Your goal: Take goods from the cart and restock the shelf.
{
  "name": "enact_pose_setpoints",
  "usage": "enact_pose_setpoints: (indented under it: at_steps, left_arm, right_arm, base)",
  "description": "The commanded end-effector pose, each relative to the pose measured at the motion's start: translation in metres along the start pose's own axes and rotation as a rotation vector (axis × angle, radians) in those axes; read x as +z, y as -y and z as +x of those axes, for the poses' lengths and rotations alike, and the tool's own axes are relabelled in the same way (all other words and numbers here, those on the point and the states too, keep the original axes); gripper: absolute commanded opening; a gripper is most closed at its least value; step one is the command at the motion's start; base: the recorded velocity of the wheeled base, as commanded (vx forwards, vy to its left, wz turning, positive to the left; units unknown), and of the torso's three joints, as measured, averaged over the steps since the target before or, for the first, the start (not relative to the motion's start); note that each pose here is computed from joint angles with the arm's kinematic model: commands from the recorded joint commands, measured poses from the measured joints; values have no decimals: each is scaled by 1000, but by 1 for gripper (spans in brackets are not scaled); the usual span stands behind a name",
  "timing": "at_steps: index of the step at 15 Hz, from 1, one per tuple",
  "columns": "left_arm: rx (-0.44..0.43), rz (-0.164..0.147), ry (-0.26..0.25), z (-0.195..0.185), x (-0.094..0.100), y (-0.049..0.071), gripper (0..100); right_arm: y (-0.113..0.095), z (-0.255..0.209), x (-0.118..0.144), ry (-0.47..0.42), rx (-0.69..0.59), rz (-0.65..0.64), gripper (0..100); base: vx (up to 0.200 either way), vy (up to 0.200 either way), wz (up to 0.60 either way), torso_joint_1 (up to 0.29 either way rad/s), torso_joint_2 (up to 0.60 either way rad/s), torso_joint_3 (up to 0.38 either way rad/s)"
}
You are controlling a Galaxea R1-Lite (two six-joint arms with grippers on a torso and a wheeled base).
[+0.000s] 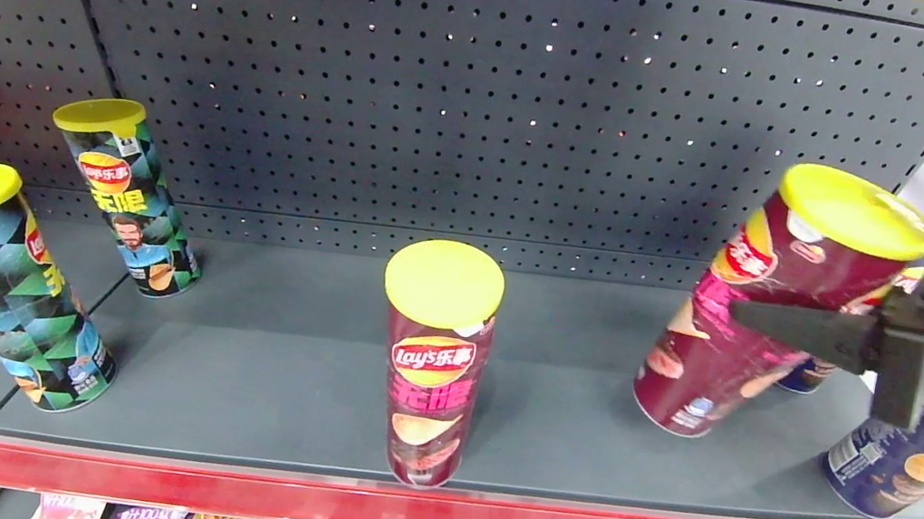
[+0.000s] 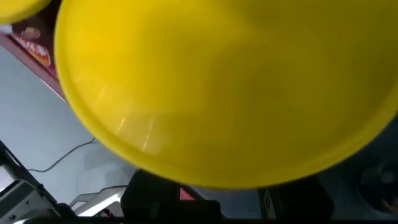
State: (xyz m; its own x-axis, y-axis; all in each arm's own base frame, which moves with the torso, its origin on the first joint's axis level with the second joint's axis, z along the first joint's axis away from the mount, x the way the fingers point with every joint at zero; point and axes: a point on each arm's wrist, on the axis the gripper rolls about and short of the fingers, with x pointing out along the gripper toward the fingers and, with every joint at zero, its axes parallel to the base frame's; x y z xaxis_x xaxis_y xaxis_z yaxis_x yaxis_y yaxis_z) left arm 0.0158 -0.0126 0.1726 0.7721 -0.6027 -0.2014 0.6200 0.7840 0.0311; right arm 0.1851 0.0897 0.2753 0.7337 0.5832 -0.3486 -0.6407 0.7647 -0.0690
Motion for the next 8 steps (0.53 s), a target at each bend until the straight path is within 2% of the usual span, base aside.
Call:
enact_pose_setpoints:
  at_steps: [1, 2, 4, 8]
  left_arm:
    - [2, 3, 21, -4, 0, 0, 100]
    - [2, 2, 15, -4, -2, 1, 100]
    - [2, 2, 15, -9, -7, 1, 100]
    - [12, 1, 4, -18, -17, 3, 100]
  right_arm:
    - [4, 50, 10, -53, 41, 0, 0]
    - [8, 76, 21, -52, 54, -3, 0]
    - [3, 100, 29, -49, 83, -14, 0]
    - [-10, 137, 30, -76, 134, -29, 0]
  base:
    - [0, 0, 0, 0, 0, 0]
    - [0, 0, 0, 0, 0, 0]
    - [0, 0, 0, 0, 0, 0]
    - [0, 0, 0, 0, 0, 0]
